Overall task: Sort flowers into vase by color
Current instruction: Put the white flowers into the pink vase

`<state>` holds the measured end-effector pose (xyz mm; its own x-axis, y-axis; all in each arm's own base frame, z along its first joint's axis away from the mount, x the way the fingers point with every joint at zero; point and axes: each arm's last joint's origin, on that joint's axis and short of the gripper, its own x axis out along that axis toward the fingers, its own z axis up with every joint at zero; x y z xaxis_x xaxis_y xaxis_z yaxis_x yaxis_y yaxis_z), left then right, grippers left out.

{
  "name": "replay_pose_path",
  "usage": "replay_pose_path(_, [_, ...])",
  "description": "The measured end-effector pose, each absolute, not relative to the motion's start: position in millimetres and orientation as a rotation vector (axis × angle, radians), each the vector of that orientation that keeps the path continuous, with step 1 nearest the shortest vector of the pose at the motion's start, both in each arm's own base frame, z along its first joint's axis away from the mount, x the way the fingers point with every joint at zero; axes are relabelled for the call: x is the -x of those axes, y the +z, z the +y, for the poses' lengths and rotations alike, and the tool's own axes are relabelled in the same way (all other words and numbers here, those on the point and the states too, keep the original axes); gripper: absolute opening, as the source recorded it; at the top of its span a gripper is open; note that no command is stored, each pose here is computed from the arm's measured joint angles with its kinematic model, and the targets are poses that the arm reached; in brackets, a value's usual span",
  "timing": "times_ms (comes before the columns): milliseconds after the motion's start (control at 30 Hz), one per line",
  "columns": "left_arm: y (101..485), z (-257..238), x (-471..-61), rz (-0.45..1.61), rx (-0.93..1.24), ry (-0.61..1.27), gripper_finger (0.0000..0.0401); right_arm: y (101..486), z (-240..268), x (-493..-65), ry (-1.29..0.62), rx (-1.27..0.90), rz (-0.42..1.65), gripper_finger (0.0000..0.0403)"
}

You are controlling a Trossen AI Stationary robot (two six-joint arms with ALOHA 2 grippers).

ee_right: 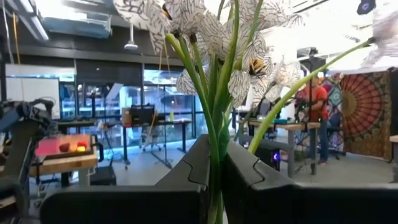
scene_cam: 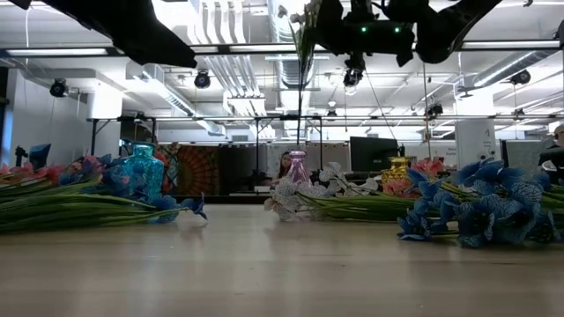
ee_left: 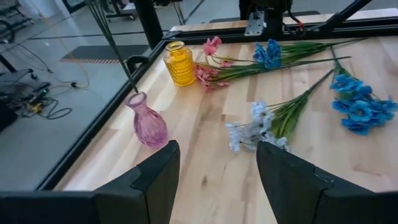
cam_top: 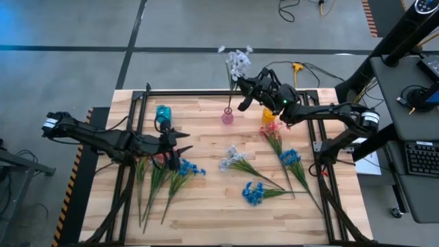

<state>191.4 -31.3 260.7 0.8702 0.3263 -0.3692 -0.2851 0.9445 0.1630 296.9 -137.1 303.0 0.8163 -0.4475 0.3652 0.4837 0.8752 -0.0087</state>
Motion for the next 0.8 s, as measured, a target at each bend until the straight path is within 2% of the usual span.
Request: replay_pose_path(800, [260.6,-31.3,-191.5,0.402,-0.088,0.324,0.0196,280.9,-142.8,-309.6,-0.498,0.107,-0.335,0.0013])
